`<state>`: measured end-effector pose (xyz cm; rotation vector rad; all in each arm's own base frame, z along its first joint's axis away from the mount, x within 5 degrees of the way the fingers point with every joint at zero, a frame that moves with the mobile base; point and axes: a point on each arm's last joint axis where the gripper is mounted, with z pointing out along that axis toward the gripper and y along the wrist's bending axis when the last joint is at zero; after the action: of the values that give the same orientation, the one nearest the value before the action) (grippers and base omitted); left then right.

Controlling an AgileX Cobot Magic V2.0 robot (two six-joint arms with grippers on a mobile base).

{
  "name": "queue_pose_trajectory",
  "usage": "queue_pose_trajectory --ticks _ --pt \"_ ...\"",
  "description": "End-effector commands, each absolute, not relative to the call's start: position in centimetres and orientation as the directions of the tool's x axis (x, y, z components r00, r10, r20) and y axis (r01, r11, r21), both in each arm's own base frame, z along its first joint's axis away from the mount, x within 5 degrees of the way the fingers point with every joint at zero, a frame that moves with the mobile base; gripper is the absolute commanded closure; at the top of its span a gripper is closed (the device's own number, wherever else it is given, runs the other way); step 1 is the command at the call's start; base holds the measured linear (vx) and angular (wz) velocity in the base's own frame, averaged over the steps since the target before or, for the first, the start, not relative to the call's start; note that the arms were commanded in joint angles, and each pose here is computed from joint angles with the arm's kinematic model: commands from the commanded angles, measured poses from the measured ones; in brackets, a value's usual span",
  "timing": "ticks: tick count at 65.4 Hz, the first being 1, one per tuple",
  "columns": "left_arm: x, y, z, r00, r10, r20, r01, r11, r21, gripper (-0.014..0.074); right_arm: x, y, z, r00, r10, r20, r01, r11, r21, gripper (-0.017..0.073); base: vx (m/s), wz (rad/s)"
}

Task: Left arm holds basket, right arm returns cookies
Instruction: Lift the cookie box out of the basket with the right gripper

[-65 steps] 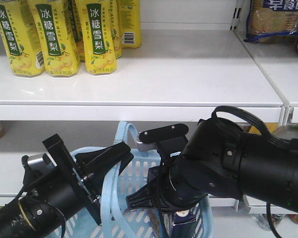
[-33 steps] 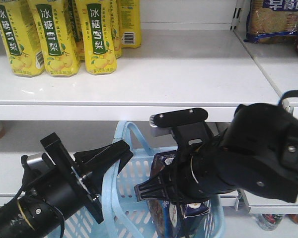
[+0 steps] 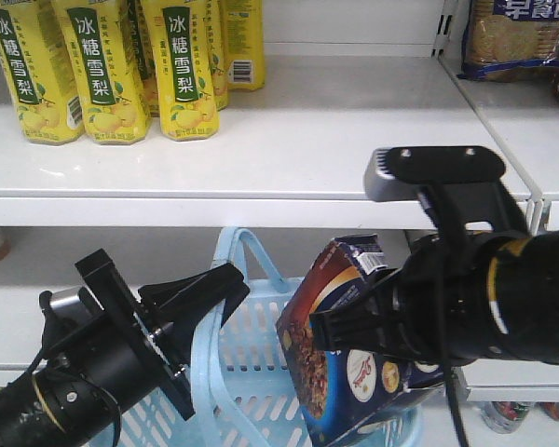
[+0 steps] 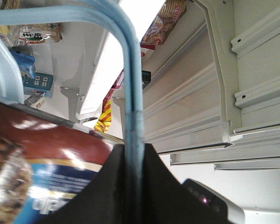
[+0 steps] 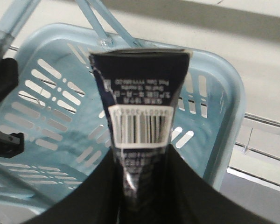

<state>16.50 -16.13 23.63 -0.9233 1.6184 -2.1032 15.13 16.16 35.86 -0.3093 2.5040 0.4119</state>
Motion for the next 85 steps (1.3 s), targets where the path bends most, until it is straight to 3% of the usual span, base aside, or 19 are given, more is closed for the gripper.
queue_pose_trajectory --ticks 1,27,50,85 --pt "16.6 -15.5 27.2 -0.766 -0.581 0.276 0.062 -0.494 -0.867 0.0594 14.4 15.0 38.6 -0.729 -0.081 -0.680 -0.346 0.900 0.264 0.0570 0.00 0.00" --pt "16.6 -15.5 27.2 -0.766 -0.581 0.276 0.062 -0.494 -0.867 0.0594 12.3 11.9 42.9 -0.514 0.043 -0.857 -0.446 0.840 0.310 0.0565 0.00 0.00" --pt "16.6 -15.5 27.2 -0.766 -0.581 0.276 0.062 -0.494 -0.867 0.0594 12.4 11.7 45.2 -0.298 0.107 -0.948 -0.543 0.798 0.261 0.0565 0.00 0.00" --pt "16.6 -15.5 27.2 -0.766 -0.581 0.276 0.062 -0.494 -0.867 0.0594 16.1 7.9 46.9 -0.050 0.154 -0.987 -0.428 0.890 0.160 0.0565 0.00 0.00"
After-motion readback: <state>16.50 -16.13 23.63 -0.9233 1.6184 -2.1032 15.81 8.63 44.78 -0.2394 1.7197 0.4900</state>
